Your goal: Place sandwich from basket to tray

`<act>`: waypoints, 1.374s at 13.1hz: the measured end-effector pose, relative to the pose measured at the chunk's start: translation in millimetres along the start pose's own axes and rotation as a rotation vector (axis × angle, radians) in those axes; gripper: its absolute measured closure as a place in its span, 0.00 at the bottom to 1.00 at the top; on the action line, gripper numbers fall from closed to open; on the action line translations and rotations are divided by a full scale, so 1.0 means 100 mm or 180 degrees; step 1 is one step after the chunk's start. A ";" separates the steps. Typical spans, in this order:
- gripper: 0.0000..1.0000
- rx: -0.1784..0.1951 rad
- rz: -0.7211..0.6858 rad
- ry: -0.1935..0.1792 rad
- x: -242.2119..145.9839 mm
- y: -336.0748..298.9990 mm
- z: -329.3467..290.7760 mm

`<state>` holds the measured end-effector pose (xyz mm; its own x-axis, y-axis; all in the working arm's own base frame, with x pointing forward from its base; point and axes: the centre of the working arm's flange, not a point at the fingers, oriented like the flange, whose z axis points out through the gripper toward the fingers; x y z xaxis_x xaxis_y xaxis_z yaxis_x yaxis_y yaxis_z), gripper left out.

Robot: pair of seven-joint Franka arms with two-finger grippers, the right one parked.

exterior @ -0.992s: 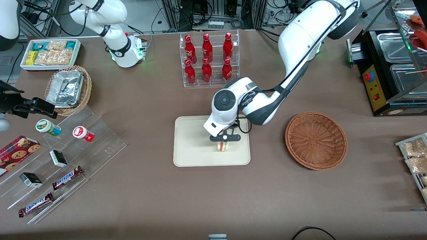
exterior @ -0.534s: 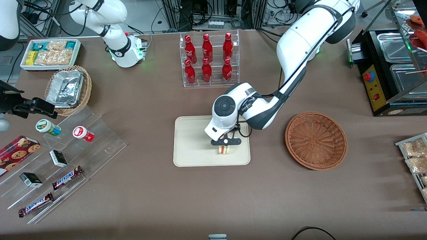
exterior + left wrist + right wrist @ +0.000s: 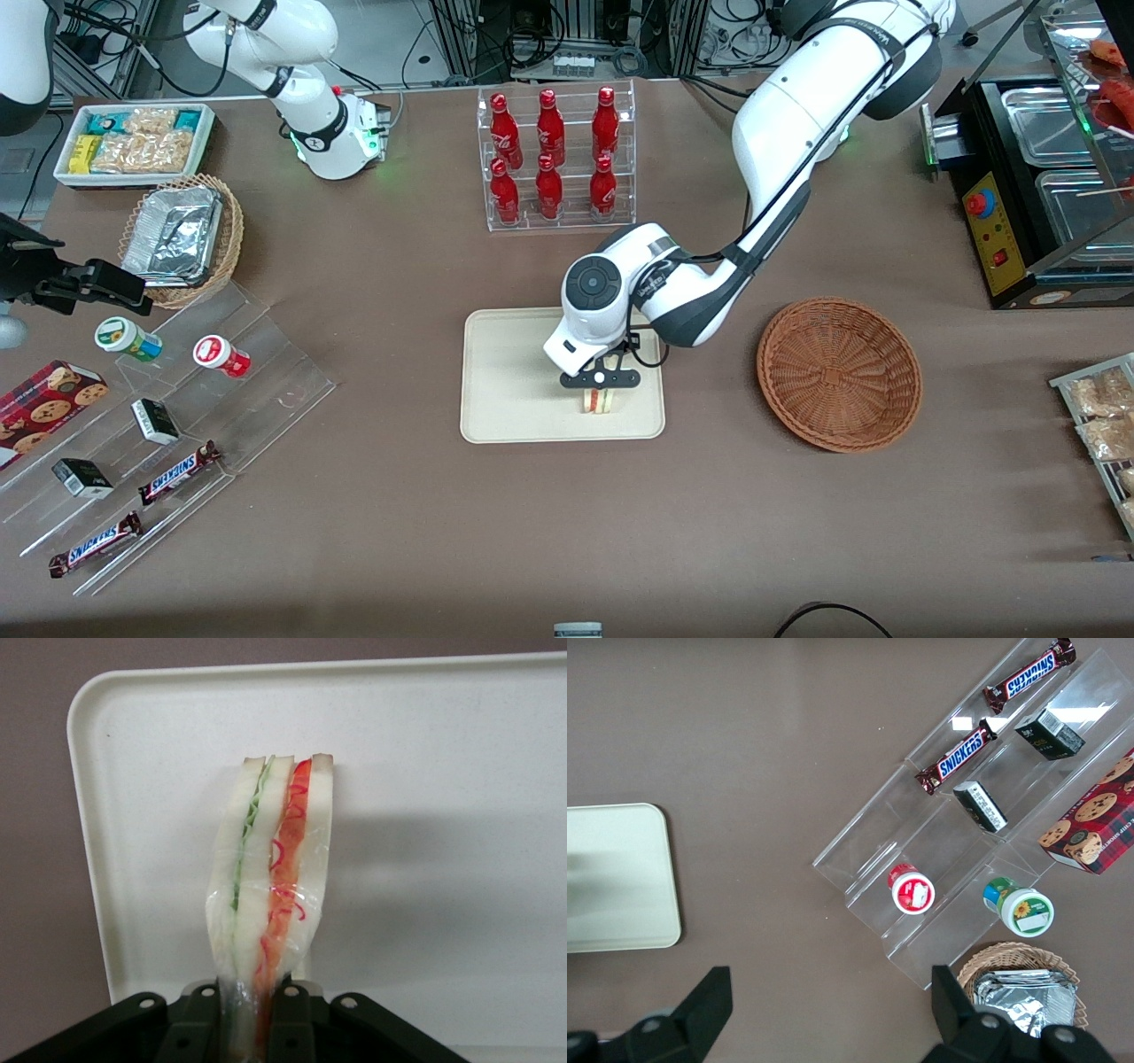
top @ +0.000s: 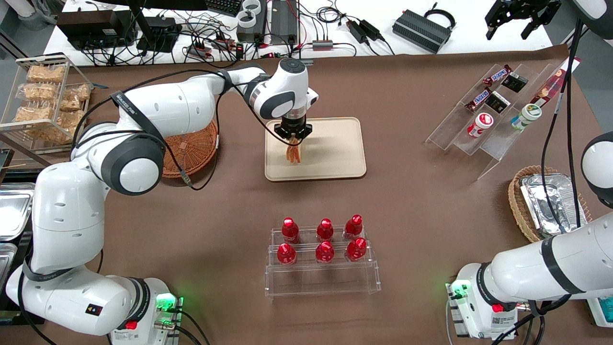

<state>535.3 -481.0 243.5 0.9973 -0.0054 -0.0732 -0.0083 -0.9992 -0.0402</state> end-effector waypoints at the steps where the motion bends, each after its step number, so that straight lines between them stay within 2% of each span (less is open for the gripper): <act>1: 0.67 0.0002 0.0002 -0.0007 0.00 0.00 0.02; 5: 0.27 -0.0008 -0.0005 0.0008 0.01 0.00 0.00; 7: 0.07 -0.0043 -0.0031 0.0067 0.08 -0.01 -0.11; 8: 0.00 -0.0079 -0.0071 0.0115 0.15 -0.04 -0.20; 11: 0.00 -0.0214 -0.0249 0.0273 0.47 -0.24 -0.52; 14: 0.00 -0.0266 -0.0444 0.0356 0.75 -0.58 -0.71; 16: 0.00 -0.0233 -0.0595 0.0393 0.91 -0.90 -0.92; 18: 0.00 -0.0119 -0.0751 0.0378 1.01 -1.25 -1.17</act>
<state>645.7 -360.9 357.3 0.9729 0.2254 0.0513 0.2259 -0.9741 -0.0052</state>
